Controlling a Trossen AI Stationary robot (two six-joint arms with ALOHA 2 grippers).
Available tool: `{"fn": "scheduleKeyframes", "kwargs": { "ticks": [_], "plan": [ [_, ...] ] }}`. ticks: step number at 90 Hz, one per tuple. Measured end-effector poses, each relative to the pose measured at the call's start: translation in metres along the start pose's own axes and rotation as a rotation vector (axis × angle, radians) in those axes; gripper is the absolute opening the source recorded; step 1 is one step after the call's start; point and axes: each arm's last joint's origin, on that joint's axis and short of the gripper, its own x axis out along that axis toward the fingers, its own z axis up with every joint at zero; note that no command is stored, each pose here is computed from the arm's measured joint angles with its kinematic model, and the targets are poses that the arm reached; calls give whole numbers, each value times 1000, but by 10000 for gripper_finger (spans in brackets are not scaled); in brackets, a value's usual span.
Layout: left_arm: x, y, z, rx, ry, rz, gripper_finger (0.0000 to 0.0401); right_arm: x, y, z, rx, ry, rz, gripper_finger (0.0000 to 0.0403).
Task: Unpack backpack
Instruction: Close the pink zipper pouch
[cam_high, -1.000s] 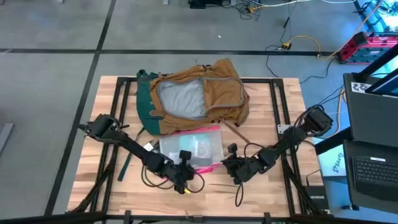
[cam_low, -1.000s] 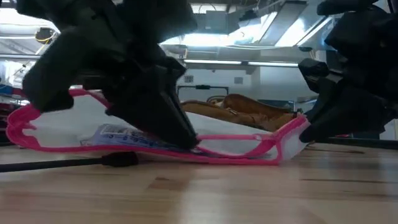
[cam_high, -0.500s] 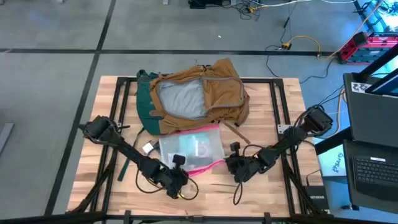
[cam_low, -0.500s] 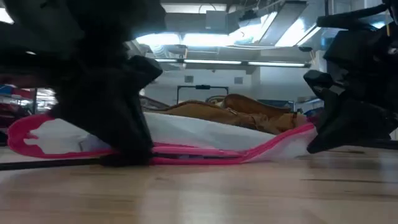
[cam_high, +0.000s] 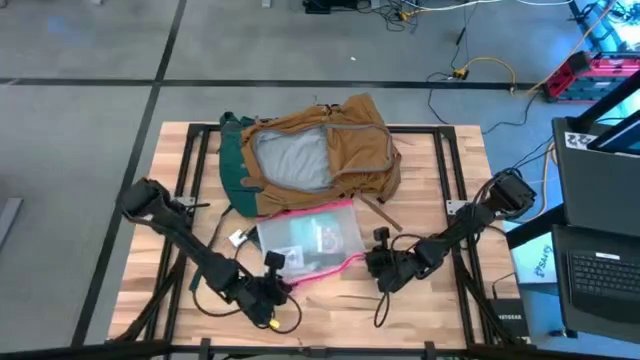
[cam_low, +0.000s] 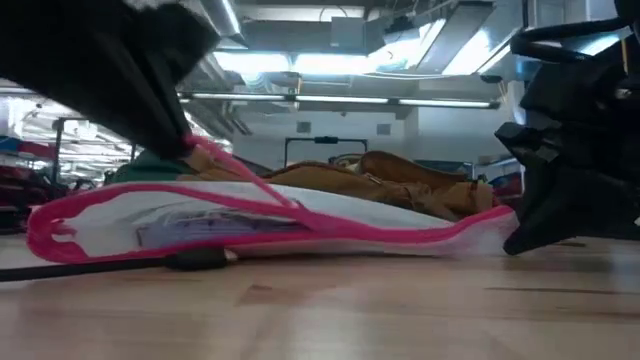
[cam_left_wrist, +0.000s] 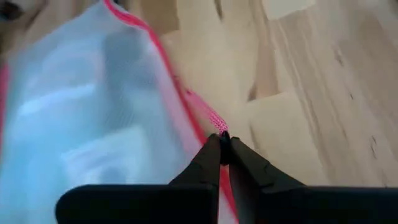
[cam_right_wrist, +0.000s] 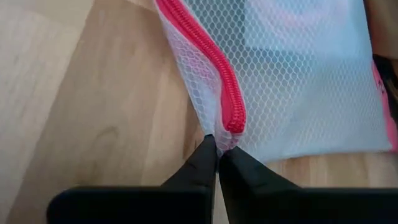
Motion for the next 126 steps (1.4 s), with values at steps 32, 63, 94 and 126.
{"fn": "scheduleKeyframes", "kwargs": {
  "ticks": [32, 63, 94, 126],
  "plan": [
    [-32, -4, -8, -19, 19, 62, 0, -3, 3, -6, 44, 34, -28, 0],
    [-52, -26, -30, -59, 95, 53, 0, -4, 2, -9, 73, 59, -34, 0],
    [-78, -45, -57, -99, 176, 60, 0, -4, 2, -9, 73, 61, -30, 0],
    [-97, -54, -76, -159, 201, 100, 0, -3, 3, -9, 75, 63, -23, 0]
  ]
}}
